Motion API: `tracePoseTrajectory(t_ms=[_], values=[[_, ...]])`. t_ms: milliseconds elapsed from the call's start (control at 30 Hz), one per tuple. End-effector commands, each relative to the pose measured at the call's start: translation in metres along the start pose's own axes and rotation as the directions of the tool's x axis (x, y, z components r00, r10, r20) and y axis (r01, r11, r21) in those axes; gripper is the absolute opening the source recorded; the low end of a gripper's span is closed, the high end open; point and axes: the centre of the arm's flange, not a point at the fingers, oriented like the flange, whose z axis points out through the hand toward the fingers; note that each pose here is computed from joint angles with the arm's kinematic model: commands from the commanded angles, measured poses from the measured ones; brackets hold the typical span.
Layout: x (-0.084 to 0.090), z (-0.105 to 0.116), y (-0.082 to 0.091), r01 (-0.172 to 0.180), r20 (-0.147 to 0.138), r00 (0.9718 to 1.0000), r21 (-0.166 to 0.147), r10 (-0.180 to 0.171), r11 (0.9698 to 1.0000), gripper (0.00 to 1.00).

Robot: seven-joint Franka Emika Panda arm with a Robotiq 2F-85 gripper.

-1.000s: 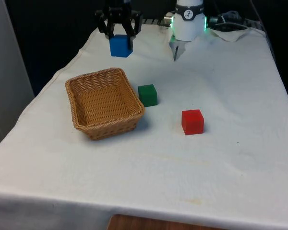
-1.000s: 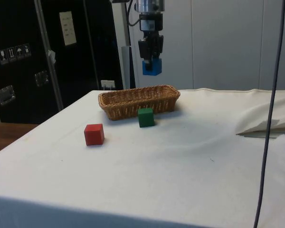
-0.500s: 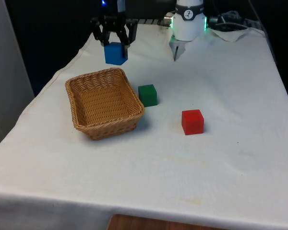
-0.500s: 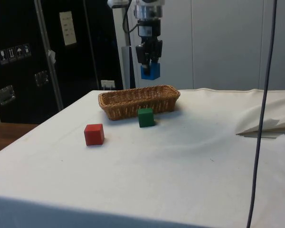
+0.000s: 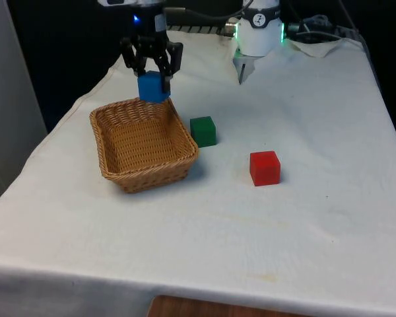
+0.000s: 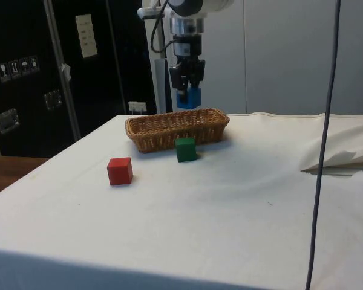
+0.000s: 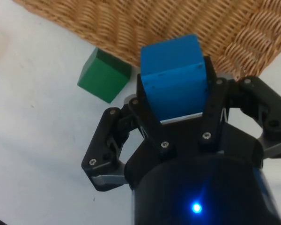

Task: Pick up the blue cube and place it into the basket.

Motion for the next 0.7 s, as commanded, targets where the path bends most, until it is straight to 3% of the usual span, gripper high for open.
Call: tracePoseTrajectory(t_ms=[0,300,667], values=[[0.004,0.001,0.001,-0.006,-0.003,1.0,0.005,0.006,1.0,0.02],[0.015,0.004,0.01,-0.029,-0.011,0.9995,-0.011,0.029,0.9995,0.02],[0.031,0.029,0.013,-0.068,-0.03,0.9973,-0.012,0.067,0.9976,0.02]])
